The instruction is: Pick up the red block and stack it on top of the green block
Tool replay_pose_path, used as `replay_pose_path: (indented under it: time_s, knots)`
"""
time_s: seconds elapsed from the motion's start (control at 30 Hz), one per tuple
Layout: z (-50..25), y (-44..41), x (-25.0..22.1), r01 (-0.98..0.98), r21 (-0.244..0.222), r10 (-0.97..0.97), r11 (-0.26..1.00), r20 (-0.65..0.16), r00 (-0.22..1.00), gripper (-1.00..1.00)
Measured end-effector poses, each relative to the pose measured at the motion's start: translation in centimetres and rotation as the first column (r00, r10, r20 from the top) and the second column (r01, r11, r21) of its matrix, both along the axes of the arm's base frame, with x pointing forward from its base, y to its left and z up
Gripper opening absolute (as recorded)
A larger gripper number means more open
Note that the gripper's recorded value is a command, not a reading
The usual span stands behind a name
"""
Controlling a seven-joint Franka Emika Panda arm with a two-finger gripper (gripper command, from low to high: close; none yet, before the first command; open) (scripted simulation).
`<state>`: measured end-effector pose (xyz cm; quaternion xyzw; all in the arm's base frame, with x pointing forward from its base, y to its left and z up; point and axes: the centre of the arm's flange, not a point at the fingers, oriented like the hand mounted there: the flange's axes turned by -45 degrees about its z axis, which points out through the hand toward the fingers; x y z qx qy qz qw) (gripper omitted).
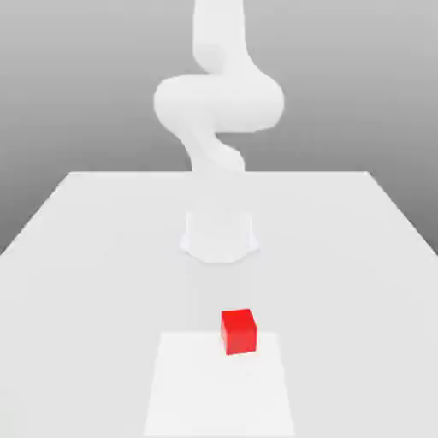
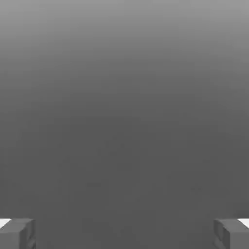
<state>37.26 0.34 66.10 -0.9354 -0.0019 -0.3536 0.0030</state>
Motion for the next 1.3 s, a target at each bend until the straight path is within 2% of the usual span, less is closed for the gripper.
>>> replay_pose_path:
  time_s: [0.13, 0.3, 0.4, 0.6, 0.77, 0.8, 1.03, 1.3]
  knots:
    - [-9.9, 0.7, 3.3, -0.033, -0.010, 0.031, 0.999, -0.147, 0.989, 0.00]
    - [-22.5, 1.7, 4.0, -0.078, -0.017, 0.068, 0.997, -0.327, 0.942, 0.00]
    - [-30.0, 2.2, 2.6, -0.108, -0.018, 0.090, 0.994, -0.437, 0.895, 0.00]
    - [-45.2, 2.8, -3.4, -0.169, -0.009, 0.124, 0.986, -0.639, 0.759, 0.00]
    - [-50.6, 2.9, -4.4, -0.177, -0.007, 0.128, 0.984, -0.661, 0.739, 0.00]
    - [-51.4, 2.8, -4.5, -0.177, -0.007, 0.128, 0.984, -0.661, 0.739, -1.00]
    - [-51.5, 2.9, -4.5, -0.176, -0.007, 0.128, 0.984, -0.662, 0.739, -1.00]
    - [-45.7, 2.8, -4.4, -0.172, -0.007, 0.124, 0.985, -0.662, 0.739, -1.00]
